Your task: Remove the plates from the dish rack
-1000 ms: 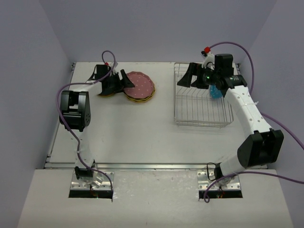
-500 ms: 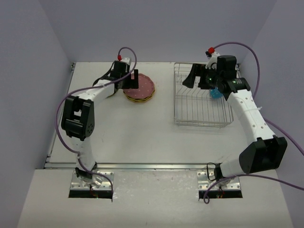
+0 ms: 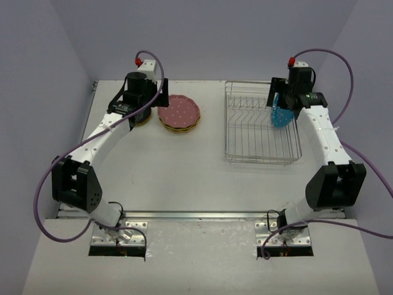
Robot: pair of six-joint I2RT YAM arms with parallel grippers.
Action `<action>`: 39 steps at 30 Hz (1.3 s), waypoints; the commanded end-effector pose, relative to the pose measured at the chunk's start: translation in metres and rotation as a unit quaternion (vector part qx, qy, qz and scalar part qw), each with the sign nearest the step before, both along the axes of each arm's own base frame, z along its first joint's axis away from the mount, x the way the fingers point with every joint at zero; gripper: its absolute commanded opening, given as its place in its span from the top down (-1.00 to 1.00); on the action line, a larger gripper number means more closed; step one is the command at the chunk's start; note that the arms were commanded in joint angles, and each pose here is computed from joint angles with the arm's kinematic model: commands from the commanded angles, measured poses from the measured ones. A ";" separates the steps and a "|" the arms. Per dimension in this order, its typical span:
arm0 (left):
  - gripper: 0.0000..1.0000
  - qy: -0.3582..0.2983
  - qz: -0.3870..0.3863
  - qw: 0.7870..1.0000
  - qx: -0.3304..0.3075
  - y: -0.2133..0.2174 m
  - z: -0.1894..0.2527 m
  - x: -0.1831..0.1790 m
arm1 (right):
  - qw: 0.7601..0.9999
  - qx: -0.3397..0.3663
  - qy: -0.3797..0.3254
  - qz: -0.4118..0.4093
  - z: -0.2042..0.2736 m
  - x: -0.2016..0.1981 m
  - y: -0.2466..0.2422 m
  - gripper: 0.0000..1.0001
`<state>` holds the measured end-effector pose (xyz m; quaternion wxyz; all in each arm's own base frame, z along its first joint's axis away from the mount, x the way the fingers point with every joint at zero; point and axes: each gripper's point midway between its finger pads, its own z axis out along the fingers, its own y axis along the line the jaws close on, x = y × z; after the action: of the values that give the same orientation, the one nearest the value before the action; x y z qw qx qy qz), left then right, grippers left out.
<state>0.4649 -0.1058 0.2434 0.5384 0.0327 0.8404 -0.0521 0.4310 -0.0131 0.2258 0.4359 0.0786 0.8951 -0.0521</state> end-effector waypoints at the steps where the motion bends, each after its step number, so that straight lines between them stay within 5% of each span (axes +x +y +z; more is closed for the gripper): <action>1: -0.83 -0.033 -0.018 0.999 0.006 -0.004 0.022 -0.016 | 0.996 -0.041 -0.034 -0.071 0.027 0.024 -0.054 -0.82; 11: -0.85 -0.044 -0.033 0.998 -0.002 -0.007 0.034 -0.030 | 0.997 -0.006 -0.025 -0.072 0.018 0.063 -0.093 -0.97; 21: -0.86 -0.036 -0.039 0.999 -0.003 -0.010 0.028 -0.027 | 0.995 0.091 0.028 0.020 -0.037 0.091 -0.070 -0.90; 33: -0.87 -0.028 -0.044 0.999 -0.003 -0.012 0.023 -0.026 | 0.990 0.128 0.050 0.036 -0.060 0.092 -0.057 -0.54; 39: -0.87 -0.027 -0.046 0.999 -0.003 -0.014 0.022 -0.025 | 0.993 0.104 0.053 0.028 -0.062 0.092 -0.067 -0.05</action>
<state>0.4380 -0.1127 0.2549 0.5450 0.0639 0.8331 -0.0700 0.5127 -0.0793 0.1487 0.3547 0.1066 0.9273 0.0543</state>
